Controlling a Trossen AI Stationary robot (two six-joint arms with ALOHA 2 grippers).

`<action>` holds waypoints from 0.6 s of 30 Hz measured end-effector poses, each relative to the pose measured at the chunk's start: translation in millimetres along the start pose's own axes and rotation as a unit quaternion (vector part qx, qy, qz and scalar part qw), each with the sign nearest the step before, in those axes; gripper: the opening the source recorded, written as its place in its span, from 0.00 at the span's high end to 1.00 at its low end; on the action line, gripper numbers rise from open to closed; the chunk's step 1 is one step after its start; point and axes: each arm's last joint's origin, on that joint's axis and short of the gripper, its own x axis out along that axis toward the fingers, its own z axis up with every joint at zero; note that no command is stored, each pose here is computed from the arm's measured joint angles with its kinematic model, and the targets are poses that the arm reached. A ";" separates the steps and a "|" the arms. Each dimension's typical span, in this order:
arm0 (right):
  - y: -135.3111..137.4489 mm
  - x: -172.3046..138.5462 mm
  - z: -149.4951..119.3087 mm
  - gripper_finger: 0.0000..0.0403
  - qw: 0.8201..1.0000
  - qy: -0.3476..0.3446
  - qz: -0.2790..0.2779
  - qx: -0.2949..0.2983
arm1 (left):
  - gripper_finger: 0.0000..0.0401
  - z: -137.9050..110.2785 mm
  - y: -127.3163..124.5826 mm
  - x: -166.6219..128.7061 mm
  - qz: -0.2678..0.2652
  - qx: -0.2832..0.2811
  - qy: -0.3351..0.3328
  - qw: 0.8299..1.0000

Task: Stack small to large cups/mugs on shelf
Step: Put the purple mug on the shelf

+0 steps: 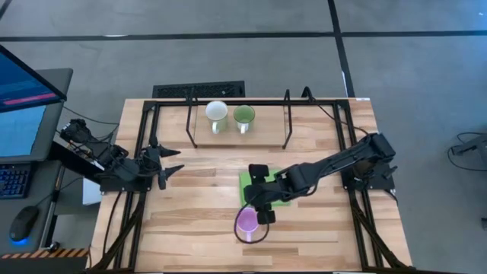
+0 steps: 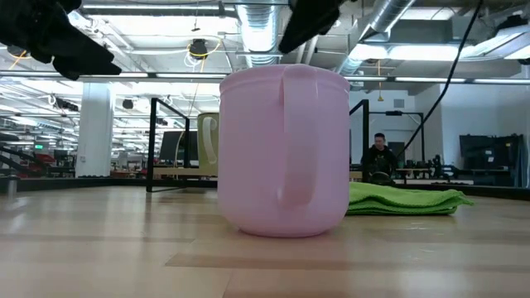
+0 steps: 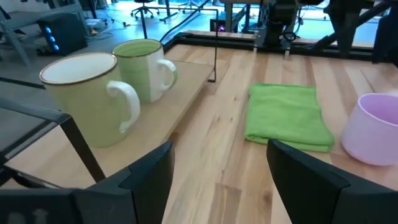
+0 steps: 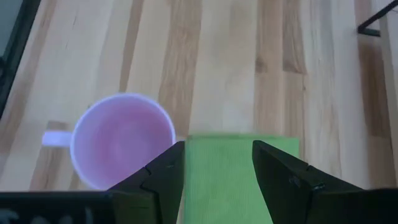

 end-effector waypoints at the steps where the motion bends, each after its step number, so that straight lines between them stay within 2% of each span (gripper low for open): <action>1: 0.8 3.8 0.3 0.48 1.000 0.004 0.001 0.000 | 0.38 -0.1 0.0 0.0 0.000 0.000 0.000 1.000; 7: 6.3 22.3 -1.6 0.48 0.999 0.028 0.022 -0.005 | 0.38 -0.4 -0.4 0.0 -0.008 0.000 0.004 1.000; 18: 13.4 27.8 -1.4 0.48 0.998 0.029 0.046 0.032 | 0.38 -0.9 -0.5 0.0 -0.011 0.002 0.007 1.000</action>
